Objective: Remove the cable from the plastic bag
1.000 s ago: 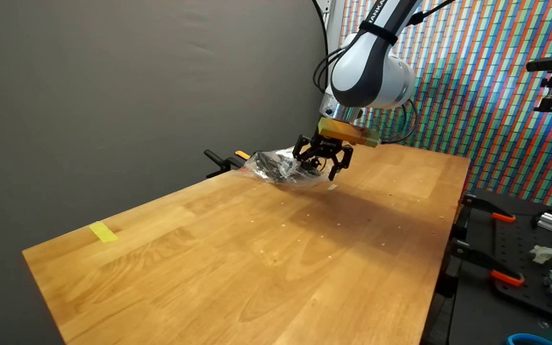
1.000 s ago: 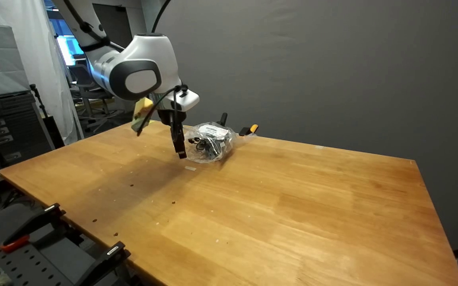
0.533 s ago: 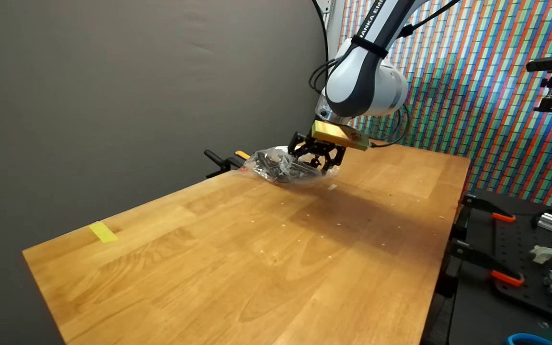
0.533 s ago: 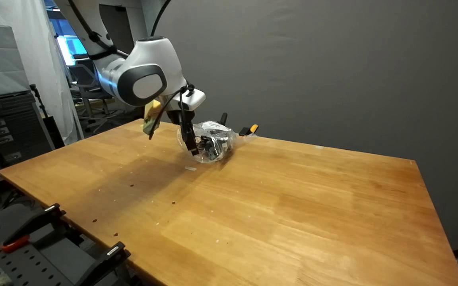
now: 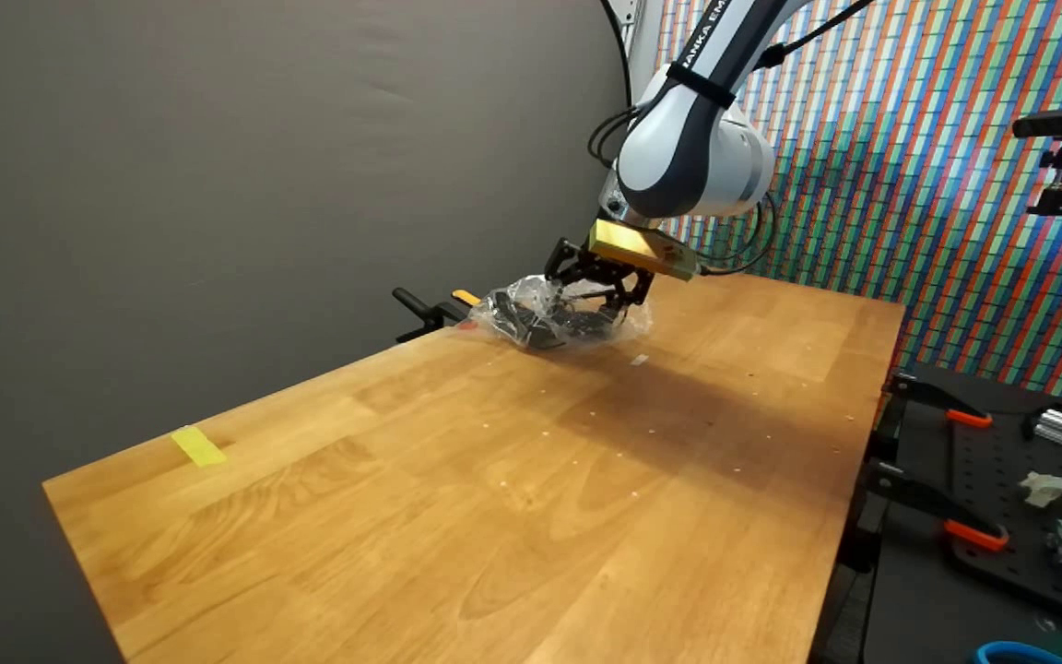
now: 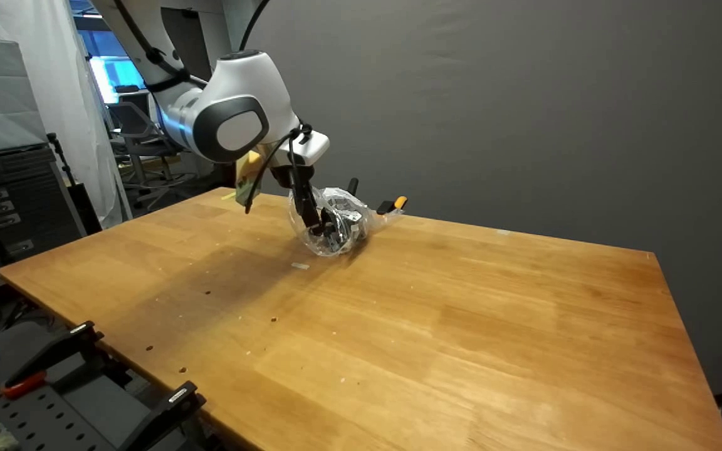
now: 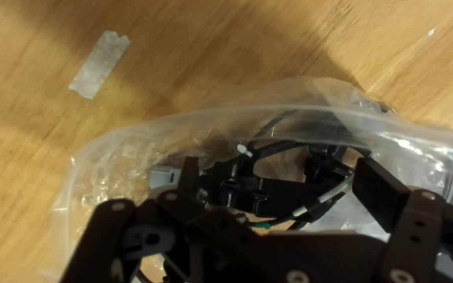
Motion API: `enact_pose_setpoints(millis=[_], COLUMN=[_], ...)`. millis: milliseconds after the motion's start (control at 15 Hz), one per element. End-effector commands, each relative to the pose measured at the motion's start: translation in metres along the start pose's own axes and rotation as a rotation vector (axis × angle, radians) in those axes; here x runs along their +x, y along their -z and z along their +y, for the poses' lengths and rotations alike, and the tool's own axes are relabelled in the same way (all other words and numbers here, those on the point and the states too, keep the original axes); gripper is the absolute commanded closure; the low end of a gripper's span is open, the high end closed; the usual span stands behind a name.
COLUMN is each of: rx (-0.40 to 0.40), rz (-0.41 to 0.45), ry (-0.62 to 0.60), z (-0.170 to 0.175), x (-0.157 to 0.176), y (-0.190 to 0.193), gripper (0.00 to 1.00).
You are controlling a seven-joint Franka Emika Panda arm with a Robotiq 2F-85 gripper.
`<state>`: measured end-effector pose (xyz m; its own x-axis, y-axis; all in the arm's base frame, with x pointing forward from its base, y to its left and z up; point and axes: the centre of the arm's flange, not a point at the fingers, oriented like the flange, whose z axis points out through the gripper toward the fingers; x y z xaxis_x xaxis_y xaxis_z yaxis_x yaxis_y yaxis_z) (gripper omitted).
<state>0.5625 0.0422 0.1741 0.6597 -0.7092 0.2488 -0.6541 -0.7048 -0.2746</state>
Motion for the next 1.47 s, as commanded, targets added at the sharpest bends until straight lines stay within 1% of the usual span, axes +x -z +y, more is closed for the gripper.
enact_pose_setpoints(millis=[0,133,533,933,1000,1067,1200,1400], rx=[0.011,0.015,0.011,0.016,0.016,0.017,0.019,0.022], rz=[0.039,0.042,0.037,0.059,0.062,0.062,0.060,0.062], ry=[-0.014,-0.014,-0.017,-0.013,-0.014,-0.018,-0.028,-0.027], z=[-0.010,-0.012,-0.020,-0.032,-0.034,-0.035,-0.035,-0.036], x=[0.005,0.005,-0.001,0.002,0.003,0.005,0.006,0.005], y=[0.000,0.002,-0.011,-0.023,-0.027,-0.029,-0.030,-0.023], gripper=[0.00,0.00,0.00,0.00,0.12,0.27,0.42,0.67])
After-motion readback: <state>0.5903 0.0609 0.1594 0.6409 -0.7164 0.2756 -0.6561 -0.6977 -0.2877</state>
